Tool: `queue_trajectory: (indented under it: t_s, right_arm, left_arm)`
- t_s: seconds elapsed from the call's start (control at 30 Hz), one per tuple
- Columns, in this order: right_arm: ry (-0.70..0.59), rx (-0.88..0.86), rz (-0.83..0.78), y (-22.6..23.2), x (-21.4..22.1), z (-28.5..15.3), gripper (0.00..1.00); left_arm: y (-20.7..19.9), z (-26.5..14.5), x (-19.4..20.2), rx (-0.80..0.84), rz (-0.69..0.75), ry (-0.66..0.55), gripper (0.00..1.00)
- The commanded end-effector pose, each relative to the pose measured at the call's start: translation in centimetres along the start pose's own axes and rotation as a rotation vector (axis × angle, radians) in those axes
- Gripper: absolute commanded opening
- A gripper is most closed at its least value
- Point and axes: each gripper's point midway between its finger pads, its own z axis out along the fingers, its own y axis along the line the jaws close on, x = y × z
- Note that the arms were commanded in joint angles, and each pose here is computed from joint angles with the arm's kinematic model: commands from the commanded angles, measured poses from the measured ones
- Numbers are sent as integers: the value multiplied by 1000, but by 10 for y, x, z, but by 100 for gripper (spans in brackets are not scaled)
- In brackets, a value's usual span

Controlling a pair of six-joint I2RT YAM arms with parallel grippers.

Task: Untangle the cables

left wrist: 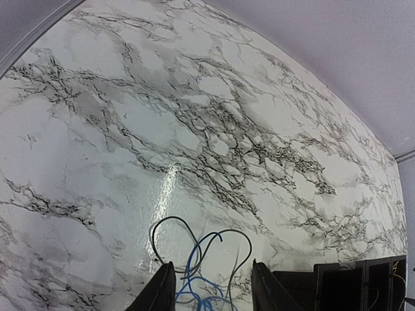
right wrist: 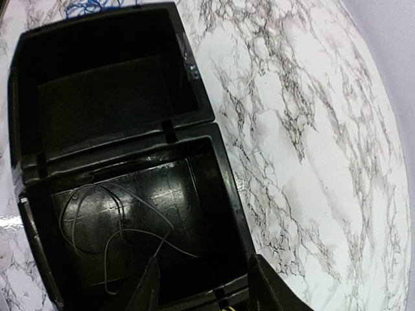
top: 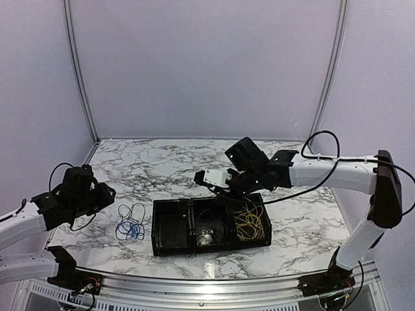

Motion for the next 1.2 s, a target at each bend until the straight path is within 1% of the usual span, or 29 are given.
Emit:
queue_trajectory:
  t_s: [0.0, 0.13, 0.23, 0.4, 0.53, 0.6, 0.67, 0.8, 0.87, 0.93, 1.03, 1.17]
  right_arm:
    - [-137, -21, -65, 2, -42, -42, 50]
    - [-197, -52, -88, 8, -54, -58, 52]
    - [-229, -74, -108, 13, -58, -65, 52]
    - [-256, -75, -156, 18, -58, -73, 53]
    - [-262, -68, -180, 18, -57, -73, 53]
    - [-266, -68, -189, 18, -58, -74, 53]
    - [-265, -75, -203, 19, -59, -74, 53]
    - [-253, -74, -268, 18, -62, -74, 53]
    - [-254, -49, -289, 14, -63, -74, 54]
    - [-255, -41, -306, 14, -63, -74, 55]
    - [-249, -41, -323, 14, -60, -76, 56]
    - [-243, -34, -326, 15, -57, -77, 57]
  left_arm:
    - [-8, 1, -2, 14, 11, 19, 43]
    - [-2, 11, 13, -42, 12, 106, 42]
    - [0, 25, 32, -84, 12, 214, 42]
    - [-12, 43, 49, -109, 23, 355, 41]
    - [-36, 57, 49, -59, 86, 416, 44]
    - [-48, 63, 49, -24, 160, 448, 46]
    - [-53, 67, 47, -32, 245, 485, 47]
    - [-50, 73, 49, -95, 458, 610, 48]
    - [-52, 69, 47, -98, 546, 672, 48]
    - [-46, 63, 50, -115, 622, 732, 48]
    - [-32, 52, 54, -140, 709, 806, 49]
    - [-14, 50, 61, -181, 768, 836, 49]
